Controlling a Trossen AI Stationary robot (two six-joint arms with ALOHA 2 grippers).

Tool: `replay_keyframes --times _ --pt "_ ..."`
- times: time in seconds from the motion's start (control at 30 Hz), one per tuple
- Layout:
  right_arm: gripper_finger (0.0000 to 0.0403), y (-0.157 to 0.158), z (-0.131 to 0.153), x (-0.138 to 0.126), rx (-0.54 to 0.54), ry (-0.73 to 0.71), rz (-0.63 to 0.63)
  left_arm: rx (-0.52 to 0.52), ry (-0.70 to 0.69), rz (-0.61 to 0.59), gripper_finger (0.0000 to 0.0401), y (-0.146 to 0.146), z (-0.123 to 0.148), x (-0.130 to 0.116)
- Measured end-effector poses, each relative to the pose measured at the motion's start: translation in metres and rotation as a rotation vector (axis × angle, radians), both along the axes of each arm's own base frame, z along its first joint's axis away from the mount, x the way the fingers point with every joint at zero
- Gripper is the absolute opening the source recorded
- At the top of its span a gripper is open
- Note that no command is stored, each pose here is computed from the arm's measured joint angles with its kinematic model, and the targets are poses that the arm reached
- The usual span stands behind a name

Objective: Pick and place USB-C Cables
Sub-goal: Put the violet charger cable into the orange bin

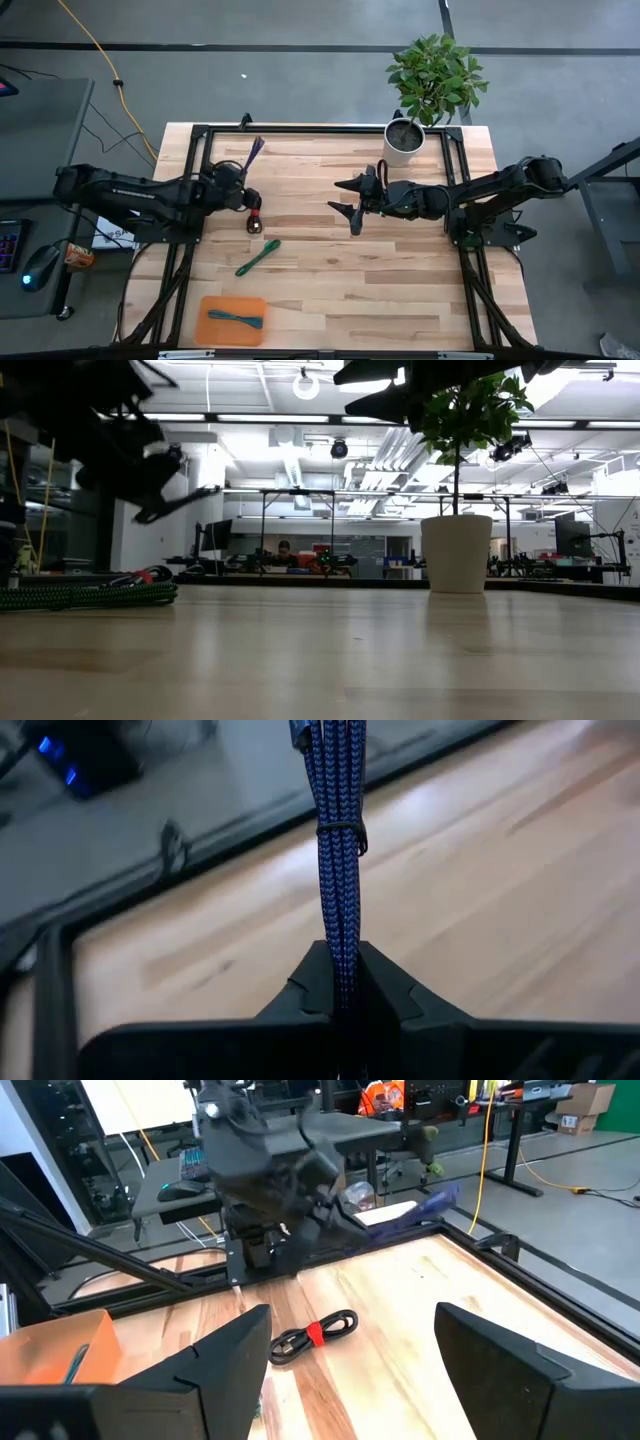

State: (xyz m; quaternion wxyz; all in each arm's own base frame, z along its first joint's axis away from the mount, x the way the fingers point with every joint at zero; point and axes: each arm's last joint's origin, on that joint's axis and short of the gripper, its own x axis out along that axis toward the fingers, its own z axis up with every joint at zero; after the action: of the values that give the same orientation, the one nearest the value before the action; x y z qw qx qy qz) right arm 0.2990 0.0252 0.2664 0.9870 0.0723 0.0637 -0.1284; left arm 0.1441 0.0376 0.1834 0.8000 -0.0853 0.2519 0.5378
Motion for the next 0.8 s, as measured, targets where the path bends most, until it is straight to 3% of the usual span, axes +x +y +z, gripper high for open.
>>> replay_keyframes --times 0.3,0.6,0.67,0.8 --pt "0.0273 0.000 0.000 0.000 0.000 0.000 0.000 0.213 -0.147 -0.191 0.0000 -0.029 0.026 0.011" --pt "0.0273 0.000 0.000 0.000 0.000 0.003 0.000 0.262 -0.168 -0.315 0.0000 -0.042 0.033 0.016" --pt "0.0273 0.000 0.000 0.000 -0.001 0.005 0.000 0.234 -0.177 -0.399 0.0000 -0.045 0.034 0.018" --pt "0.0273 0.000 0.000 0.000 -0.001 0.005 0.000 0.168 -0.230 -0.735 0.0000 -0.054 0.040 0.026"
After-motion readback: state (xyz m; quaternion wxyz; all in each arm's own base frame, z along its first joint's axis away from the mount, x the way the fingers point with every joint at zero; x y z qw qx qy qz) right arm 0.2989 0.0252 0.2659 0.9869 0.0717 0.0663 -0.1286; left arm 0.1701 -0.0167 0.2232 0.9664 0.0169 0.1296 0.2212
